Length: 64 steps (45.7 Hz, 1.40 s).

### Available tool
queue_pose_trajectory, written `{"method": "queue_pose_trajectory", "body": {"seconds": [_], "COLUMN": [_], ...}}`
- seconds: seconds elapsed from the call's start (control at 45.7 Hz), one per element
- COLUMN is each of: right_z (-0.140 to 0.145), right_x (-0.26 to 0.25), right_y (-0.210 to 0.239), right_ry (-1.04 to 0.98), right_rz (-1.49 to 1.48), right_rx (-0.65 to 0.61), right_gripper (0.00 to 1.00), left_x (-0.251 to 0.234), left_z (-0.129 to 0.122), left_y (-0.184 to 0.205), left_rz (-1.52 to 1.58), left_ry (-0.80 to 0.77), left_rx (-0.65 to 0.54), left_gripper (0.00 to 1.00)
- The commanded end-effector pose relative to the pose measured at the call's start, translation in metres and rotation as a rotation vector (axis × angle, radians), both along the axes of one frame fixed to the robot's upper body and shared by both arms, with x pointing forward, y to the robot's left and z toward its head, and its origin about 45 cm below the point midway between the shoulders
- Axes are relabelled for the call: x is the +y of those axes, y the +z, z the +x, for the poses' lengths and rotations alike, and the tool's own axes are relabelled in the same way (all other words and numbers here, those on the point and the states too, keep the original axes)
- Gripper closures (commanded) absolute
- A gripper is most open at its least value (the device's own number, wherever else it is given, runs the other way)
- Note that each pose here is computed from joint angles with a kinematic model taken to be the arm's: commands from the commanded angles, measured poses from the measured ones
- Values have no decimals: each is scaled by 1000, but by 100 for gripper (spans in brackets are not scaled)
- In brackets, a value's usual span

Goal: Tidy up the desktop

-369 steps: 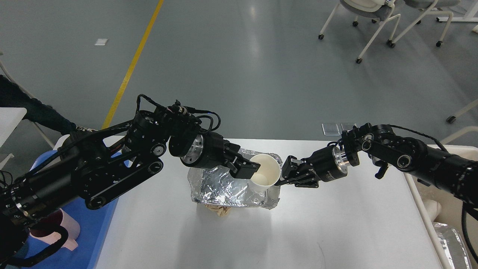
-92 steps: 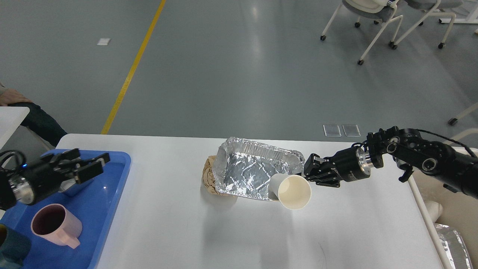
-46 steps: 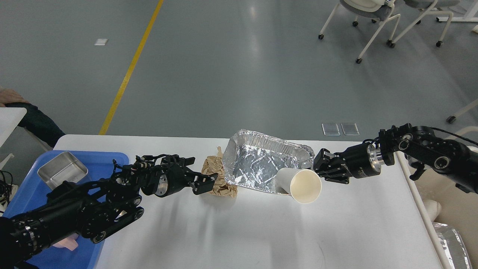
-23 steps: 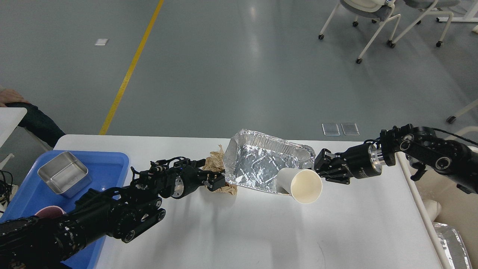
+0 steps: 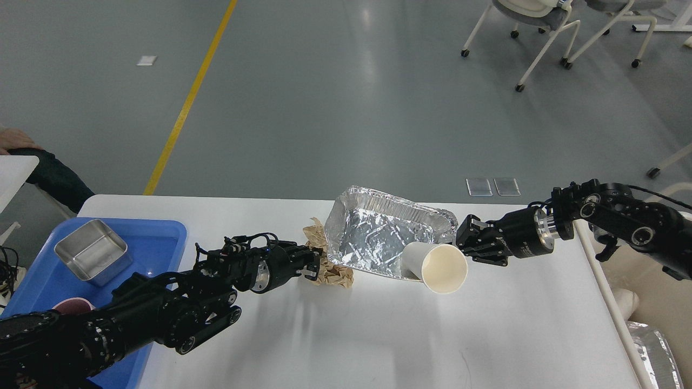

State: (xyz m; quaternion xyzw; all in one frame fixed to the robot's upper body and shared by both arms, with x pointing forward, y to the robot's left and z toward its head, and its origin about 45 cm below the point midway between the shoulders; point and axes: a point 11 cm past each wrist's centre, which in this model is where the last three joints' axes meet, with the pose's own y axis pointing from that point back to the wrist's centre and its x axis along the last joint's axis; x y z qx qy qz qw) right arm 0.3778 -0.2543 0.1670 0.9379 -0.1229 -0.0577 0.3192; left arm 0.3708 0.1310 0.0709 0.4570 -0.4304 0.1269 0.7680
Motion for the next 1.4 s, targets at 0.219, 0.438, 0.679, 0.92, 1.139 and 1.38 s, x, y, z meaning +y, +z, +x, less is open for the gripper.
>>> {"method": "queue_pose_trajectory", "body": {"seconds": [0.219, 0.438, 0.679, 0.92, 1.139, 1.38], "right_z": [2, 3, 3, 3, 2, 1], "right_x": [-1, 2, 6, 2, 2, 4], "right_y": [1, 1, 2, 3, 2, 1], "right_ry": [-7, -8, -3, -8, -8, 0], "right_rz": [-2, 2, 12, 6, 8, 7], "right_rx": [-8, -16, -19, -18, -16, -10], "right_gripper": [100, 100, 100, 100, 100, 100], "left_x": [86, 166, 173, 129, 81, 24], "left_z": [-7, -28, -21, 18, 23, 15], "left_y": [46, 93, 174, 320, 346, 300], "left_rz": [45, 128, -20, -190, -248, -271], "left_ry": [-12, 18, 76, 7, -94, -203], "left_rx": [-2, -23, -121, -262, -283, -167], "left_gripper": [100, 100, 100, 100, 100, 99]}}
